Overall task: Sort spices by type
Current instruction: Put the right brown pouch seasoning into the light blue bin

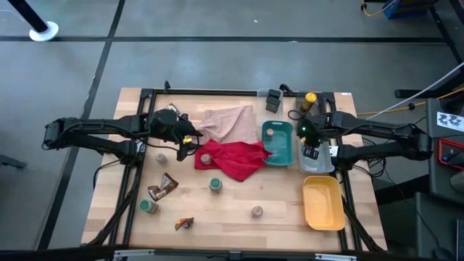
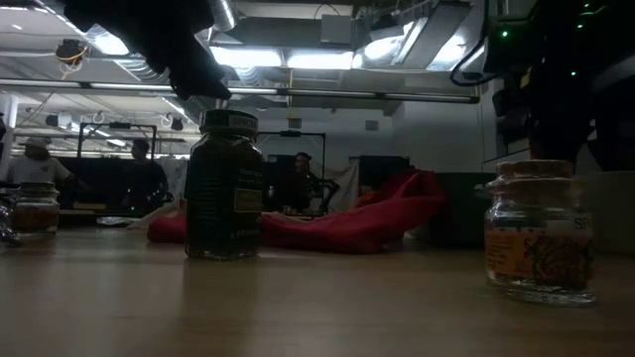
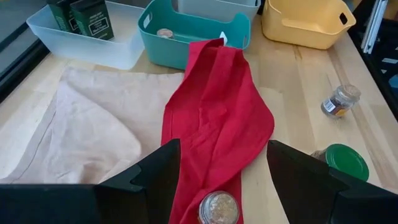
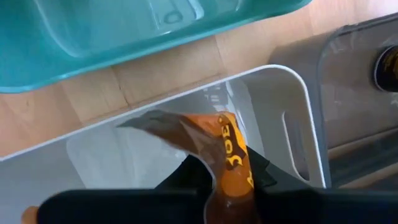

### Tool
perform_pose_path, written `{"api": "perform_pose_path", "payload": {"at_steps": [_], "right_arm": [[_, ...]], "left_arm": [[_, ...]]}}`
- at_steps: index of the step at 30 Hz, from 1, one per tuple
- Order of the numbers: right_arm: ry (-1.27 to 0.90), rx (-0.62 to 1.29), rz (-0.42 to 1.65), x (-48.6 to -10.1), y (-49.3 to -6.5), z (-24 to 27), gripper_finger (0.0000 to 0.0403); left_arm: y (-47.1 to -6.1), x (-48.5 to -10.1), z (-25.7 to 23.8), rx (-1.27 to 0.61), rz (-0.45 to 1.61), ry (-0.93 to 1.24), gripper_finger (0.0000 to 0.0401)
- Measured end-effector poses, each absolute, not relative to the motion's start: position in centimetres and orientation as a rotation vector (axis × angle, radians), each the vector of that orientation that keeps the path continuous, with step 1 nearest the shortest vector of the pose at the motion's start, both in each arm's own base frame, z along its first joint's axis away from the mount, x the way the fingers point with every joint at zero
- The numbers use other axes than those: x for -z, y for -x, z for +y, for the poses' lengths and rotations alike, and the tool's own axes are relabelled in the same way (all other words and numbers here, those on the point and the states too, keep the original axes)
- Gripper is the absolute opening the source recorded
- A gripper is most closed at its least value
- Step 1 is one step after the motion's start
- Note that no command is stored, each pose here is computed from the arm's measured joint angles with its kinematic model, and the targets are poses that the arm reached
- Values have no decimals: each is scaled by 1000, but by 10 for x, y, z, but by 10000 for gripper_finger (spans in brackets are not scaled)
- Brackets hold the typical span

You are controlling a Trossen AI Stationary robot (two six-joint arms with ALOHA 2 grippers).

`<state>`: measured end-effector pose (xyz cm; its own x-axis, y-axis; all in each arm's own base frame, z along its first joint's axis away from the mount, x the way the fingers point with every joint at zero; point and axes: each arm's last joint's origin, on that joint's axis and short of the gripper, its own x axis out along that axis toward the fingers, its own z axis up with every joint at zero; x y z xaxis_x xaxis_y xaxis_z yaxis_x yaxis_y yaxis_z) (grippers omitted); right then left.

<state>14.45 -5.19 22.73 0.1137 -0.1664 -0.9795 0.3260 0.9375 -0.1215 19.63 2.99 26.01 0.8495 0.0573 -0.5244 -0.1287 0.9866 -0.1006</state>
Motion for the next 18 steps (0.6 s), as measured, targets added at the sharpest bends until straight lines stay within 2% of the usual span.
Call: {"api": "perform_pose_path", "payload": {"at_steps": [18], "right_arm": [[-87, 328, 1475, -220, -150, -54, 52]], "left_arm": [[-196, -260, 30, -98, 548, 134, 224]]}}
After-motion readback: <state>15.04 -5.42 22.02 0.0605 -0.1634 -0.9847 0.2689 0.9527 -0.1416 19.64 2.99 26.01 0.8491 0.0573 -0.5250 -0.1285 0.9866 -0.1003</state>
